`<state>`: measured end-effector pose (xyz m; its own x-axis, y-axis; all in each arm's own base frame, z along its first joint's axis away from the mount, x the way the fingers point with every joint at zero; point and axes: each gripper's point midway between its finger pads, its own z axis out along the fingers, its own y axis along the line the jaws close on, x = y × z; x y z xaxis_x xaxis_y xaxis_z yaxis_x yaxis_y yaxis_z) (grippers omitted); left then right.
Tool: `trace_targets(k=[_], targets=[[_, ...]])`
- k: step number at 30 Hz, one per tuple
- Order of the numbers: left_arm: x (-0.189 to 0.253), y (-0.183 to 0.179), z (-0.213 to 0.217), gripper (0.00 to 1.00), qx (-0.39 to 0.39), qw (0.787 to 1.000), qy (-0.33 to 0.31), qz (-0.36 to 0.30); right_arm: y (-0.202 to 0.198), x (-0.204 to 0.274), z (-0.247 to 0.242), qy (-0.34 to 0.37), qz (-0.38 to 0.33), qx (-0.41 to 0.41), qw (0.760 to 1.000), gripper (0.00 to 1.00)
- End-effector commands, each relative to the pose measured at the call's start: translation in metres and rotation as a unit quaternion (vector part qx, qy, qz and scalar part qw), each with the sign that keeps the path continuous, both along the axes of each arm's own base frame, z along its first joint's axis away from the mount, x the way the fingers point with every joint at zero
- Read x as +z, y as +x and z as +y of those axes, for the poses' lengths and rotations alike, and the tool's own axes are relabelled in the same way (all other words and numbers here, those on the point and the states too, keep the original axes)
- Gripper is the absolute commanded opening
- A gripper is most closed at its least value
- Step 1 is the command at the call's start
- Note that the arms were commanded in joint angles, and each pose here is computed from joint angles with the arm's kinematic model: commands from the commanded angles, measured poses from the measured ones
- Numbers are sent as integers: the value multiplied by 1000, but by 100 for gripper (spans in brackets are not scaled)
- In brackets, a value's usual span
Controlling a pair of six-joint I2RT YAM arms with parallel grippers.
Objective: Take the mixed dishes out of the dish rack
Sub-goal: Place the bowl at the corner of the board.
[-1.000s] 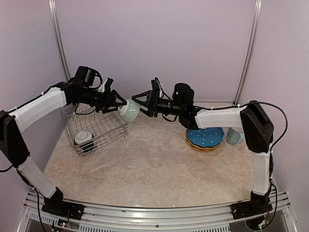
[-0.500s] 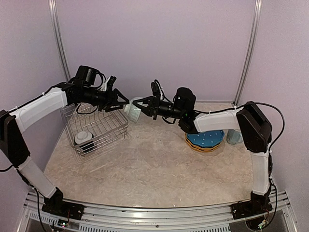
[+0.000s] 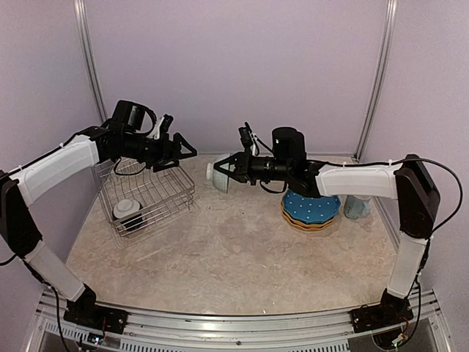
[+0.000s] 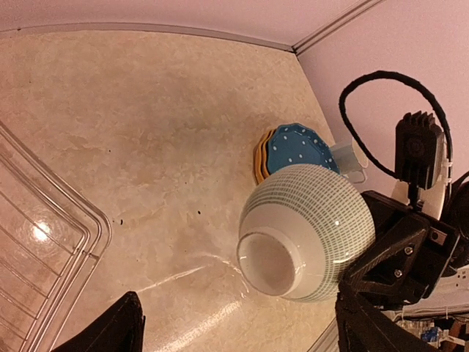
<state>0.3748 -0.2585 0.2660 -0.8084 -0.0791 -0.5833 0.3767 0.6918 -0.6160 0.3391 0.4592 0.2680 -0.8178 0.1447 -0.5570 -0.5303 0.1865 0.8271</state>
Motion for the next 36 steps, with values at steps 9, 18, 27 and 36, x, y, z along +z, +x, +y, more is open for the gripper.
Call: trace_targets(k=[9,18,27,36], targets=[[16,5,36,92,78,994,59,-48,-6,-76,-145,-377,-67,-182,906,0],[17,7,42,92,90,992,66,-51,-51,-106,-251,-511,-14,-258,820,0],[16,10,47,92,100,991,69,-49,-82,-107,-330,-535,41,-355,765,0],[20,9,51,92,105,990,72,-55,-68,-139,-364,-530,98,-374,755,0]])
